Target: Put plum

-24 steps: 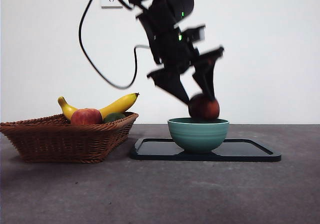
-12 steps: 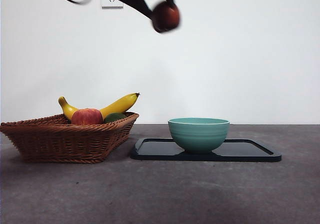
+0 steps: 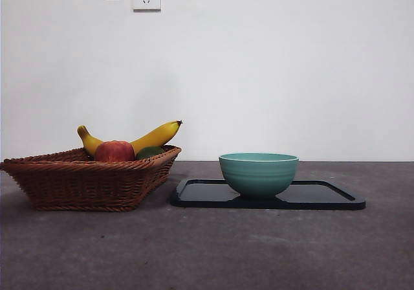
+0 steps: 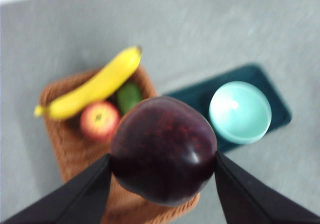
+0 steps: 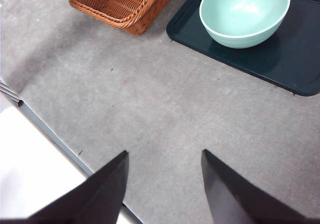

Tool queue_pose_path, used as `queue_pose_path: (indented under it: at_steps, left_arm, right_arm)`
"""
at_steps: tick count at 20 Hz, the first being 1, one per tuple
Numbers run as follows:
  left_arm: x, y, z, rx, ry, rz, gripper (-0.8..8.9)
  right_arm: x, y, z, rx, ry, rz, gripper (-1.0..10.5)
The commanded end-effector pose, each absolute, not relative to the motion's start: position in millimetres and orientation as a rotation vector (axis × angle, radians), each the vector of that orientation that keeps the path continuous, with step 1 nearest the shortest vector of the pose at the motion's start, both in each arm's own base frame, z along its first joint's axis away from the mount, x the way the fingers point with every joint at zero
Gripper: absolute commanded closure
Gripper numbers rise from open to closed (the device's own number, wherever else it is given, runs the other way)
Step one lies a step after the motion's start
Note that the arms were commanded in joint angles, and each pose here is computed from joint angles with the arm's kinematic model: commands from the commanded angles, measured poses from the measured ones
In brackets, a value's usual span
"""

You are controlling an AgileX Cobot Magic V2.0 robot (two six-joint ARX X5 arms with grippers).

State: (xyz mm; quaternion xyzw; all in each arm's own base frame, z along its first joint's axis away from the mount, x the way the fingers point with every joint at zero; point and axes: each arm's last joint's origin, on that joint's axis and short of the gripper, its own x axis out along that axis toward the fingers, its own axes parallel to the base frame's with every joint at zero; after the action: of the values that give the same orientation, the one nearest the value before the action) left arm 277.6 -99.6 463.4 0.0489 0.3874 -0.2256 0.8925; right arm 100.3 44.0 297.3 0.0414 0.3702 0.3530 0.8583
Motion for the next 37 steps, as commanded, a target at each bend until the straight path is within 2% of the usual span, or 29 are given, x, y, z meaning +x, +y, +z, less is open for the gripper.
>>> queue_pose_path:
  at_steps: [1,4,8,15,23,27,33,37]
  left_arm:
    - [281.2,-100.9,462.6,0.122,0.798,-0.475,5.44]
    - [289.0,-103.6,444.6,0.126,0.85,-0.473,5.44]
    - [301.4,-107.5,396.5,0.132,0.935,-0.467,5.44]
    - [321.1,-103.9,312.5,0.112,0.947,-0.436,5.44]
    - [321.3,-88.3,239.7,0.11,0.953,-0.4,5.44]
    - [316.4,-87.0,222.9,0.115,0.973,-0.402,5.43]
    - [316.0,-86.9,220.2,0.116,0.978,-0.402,5.32]
    - [317.5,-87.4,214.2,0.116,1.003,-0.401,4.18]
  right_arm:
    - [101.3,45.0,300.0,0.077,0.762,0.753,7.2]
    - [101.3,45.0,300.0,0.077,0.762,0.753,7.2]
    - [101.3,45.0,300.0,0.077,0.761,0.753,7.2]
    - [101.3,45.0,300.0,0.077,0.761,0.753,7.2]
    - [101.4,45.0,300.1,0.076,0.76,0.753,7.2]
    - [103.0,45.5,301.8,0.074,0.735,0.755,7.2]
    - [104.1,45.9,303.1,0.073,0.716,0.757,7.2]
    - [104.1,45.9,303.1,0.074,0.716,0.757,7.2]
